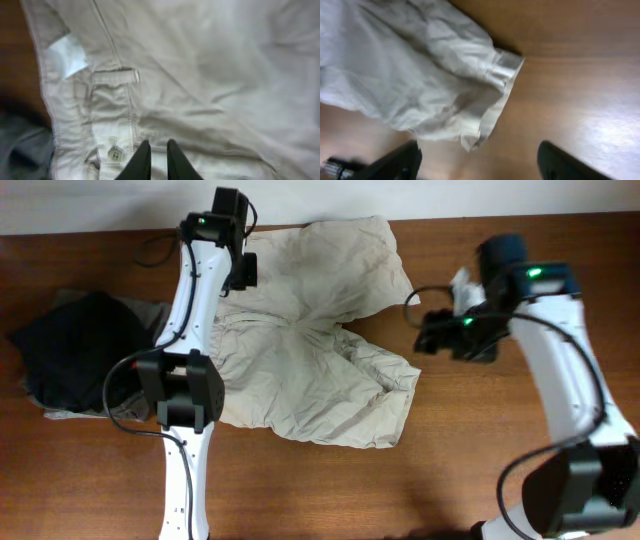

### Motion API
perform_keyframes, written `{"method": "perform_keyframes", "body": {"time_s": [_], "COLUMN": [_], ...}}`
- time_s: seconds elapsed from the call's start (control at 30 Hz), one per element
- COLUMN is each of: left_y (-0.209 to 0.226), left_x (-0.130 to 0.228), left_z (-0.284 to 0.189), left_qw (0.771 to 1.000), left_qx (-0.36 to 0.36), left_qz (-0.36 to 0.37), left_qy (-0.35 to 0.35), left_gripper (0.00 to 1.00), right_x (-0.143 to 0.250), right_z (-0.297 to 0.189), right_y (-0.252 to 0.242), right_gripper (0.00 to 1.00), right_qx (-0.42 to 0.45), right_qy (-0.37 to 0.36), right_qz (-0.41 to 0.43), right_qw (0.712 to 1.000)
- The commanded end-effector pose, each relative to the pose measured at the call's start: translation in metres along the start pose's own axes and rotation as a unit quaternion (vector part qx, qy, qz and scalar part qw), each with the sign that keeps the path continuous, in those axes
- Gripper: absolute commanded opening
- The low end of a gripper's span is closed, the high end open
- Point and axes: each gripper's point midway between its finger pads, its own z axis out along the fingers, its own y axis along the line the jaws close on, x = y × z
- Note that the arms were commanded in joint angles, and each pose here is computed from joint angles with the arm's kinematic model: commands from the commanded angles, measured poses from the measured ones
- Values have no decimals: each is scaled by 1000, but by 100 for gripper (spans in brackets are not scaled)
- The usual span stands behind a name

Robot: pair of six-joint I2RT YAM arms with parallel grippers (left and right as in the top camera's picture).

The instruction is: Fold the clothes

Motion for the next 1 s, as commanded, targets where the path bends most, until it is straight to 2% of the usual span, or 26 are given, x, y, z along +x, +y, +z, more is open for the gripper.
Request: {"method": "perform_keyframes", "body": {"time_s": [0.0,0.2,0.5,0.67,0.77,0.97], "left_y": [-8,-19,-44,-48,-47,-43], "left_x": [10,46,85,107,126,156], "left_z": [-16,-18,-23,-13,-2,12], "left_qw": [999,994,982,972,964,949], "left_qx": [17,20,27,21,16,10], "left_qz": [42,67,106,125,129,134], "left_qy": [16,85,155,196,232,286], "left_gripper": [12,12,13,13,13,12], "right_x": [21,33,18,9,1,-4], "right_z": [44,83,115,118,120,128], "right_y": [-15,-21,-15,-14,-17,-25], "right_gripper": [78,78,77,68,55,55], "right_qx": [16,-6,-62,-70,-63,-49], "right_qy": [44,48,-3,-25,-41,-47], "right_qz": [54,61,74,90,111,132], "right_qw": [997,997,995,993,991,989]}}
